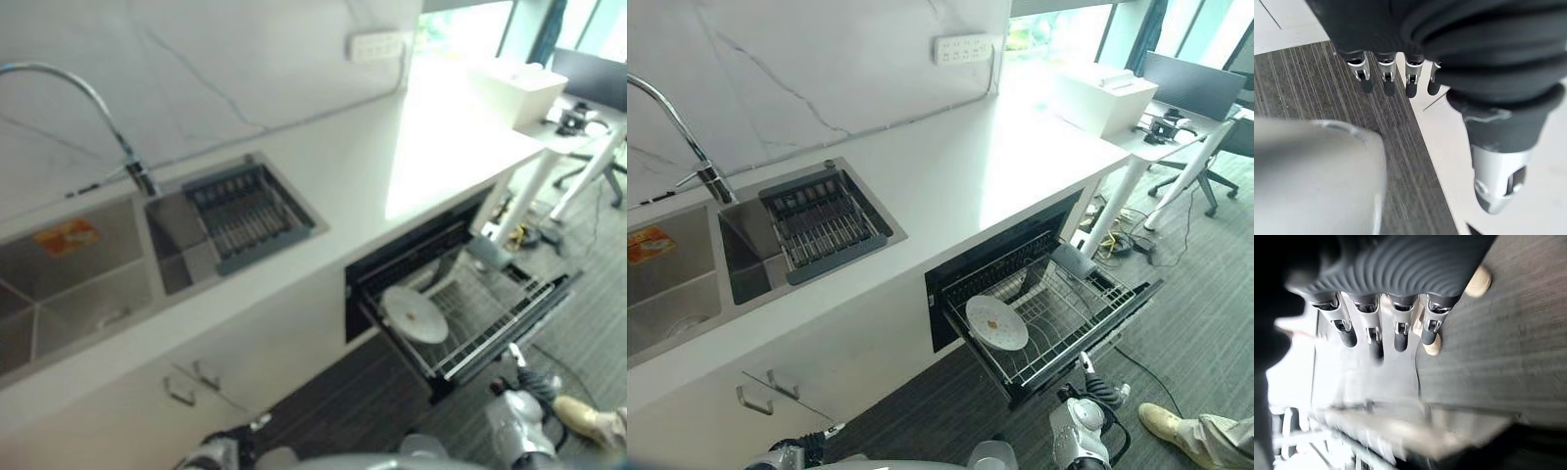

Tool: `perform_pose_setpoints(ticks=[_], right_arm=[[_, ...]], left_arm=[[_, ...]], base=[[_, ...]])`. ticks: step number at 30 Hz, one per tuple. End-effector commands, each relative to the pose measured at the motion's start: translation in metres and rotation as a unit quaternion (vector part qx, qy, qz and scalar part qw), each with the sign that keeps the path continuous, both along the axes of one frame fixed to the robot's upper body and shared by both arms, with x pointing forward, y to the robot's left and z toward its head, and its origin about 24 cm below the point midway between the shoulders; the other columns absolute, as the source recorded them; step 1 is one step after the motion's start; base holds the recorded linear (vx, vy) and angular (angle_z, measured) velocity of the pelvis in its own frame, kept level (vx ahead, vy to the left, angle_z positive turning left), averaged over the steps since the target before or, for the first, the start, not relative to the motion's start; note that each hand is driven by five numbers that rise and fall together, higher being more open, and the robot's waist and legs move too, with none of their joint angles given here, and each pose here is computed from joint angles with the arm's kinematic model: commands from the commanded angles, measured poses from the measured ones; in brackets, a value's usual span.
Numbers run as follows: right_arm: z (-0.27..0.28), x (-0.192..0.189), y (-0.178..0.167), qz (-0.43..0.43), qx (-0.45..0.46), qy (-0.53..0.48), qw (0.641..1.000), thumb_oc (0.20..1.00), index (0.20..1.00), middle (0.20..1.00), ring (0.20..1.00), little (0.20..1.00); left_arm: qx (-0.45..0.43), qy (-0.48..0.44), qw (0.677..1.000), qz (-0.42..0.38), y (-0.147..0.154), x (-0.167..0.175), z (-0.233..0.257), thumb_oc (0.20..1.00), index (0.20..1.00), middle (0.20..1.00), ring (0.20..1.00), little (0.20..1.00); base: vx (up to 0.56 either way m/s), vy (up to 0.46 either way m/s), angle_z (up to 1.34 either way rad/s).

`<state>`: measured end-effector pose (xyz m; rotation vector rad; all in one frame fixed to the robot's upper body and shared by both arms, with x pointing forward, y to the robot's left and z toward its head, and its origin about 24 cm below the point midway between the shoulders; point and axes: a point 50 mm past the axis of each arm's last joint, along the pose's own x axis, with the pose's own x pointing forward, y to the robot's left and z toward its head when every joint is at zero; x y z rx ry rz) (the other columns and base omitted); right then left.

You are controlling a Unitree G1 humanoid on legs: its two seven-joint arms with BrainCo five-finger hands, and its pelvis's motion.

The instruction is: Place the dishes in the dishwasher.

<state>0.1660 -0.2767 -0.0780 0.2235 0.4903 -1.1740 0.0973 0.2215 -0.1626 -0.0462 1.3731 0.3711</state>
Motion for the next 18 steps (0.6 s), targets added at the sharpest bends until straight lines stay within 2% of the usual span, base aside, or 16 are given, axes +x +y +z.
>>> perform_pose_setpoints(ticks=[1,10,18], right_arm=[[0.026,0.014,-0.018,-0.068,-0.058,-0.074,0.993,1.000,1.000,1.000,1.000,1.000],[-0.007,-0.008,-0.022,-0.121,0.041,-0.051,0.990,1.000,1.000,1.000,1.000,1.000],[-0.025,-0.016,-0.017,-0.103,0.105,-0.042,0.988,1.000,1.000,1.000,1.000,1.000]], left_arm=[[0.020,-0.010,1.000,0.018,0.018,0.001,0.004,1.000,1.000,1.000,1.000,1.000],[0.033,-0.005,0.999,-0.006,0.025,0.000,0.004,1.000,1.000,1.000,1.000,1.000],[0.039,0.007,0.999,-0.013,0.028,-0.002,0.005,1.000,1.000,1.000,1.000,1.000]], base=[[-0.01,0.001,-0.03],[0.00,-0.029,0.00],[0.01,-0.020,0.00]])
